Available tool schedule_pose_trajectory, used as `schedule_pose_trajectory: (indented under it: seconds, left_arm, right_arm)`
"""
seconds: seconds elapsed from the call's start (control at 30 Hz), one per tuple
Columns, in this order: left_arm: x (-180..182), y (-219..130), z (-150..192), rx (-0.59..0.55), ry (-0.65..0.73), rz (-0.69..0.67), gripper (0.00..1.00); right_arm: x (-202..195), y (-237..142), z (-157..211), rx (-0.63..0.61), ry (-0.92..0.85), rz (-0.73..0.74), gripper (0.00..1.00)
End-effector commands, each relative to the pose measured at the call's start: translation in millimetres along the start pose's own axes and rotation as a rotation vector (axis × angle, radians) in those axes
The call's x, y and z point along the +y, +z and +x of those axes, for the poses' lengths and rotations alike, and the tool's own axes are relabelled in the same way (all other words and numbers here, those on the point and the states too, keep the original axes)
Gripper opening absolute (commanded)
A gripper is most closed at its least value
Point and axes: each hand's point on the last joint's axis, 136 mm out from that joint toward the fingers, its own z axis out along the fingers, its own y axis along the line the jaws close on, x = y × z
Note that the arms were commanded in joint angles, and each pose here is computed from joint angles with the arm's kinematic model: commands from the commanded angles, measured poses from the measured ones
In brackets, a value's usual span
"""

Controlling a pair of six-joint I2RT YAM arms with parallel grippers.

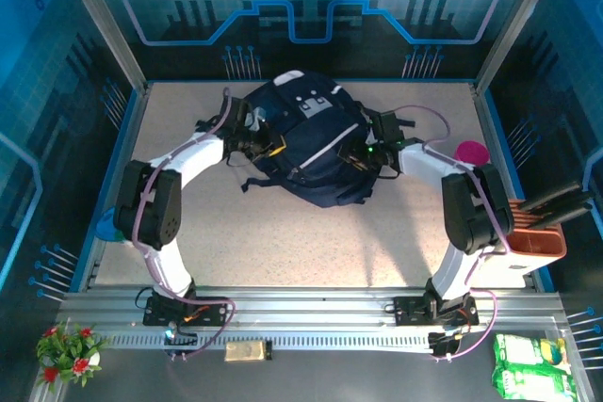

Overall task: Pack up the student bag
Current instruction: Rotate the student bag at the top-center of the table, then zip the student bag at the top-center of the table.

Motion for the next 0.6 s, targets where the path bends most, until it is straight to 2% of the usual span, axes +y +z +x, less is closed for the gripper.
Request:
schedule_pose_trajectory:
  seconds: [0.0, 0.1, 0.27, 0.43, 0.57]
  left_arm:
    - [-18.7, -12.8, 16.3, 0.020, -0.040, 0.090, 0.00]
    - [-15.0, -11.1, 19.8, 0.029, -0.054, 0.090, 0.00]
    - [-15.9, -9.5, 19.6, 0.029, -0.052, 0.100, 0.00]
    - [-16.9, -7.1, 19.5, 0.028, -0.053, 0.111, 0.00]
    - [-19.3, -3.7, 19.7, 0.027, -0.058, 0.127, 0.00]
  right_arm:
    - [28.7, 7.9, -9.7, 0.010, -0.134, -0.052, 0.49]
    - [31.8, -2.3, -16.1, -0.020, -0.167, -0.022, 0.52]
    - [29.2, -44.8, -11.1, -0.103, -0.214, 0.063, 0.59]
    - [31.8, -75.8, 25.1, -0.156, -0.273, 0.130, 0.66]
    - [49.7, -77.5, 63.9, -0.161, -0.325, 0.132, 0.73]
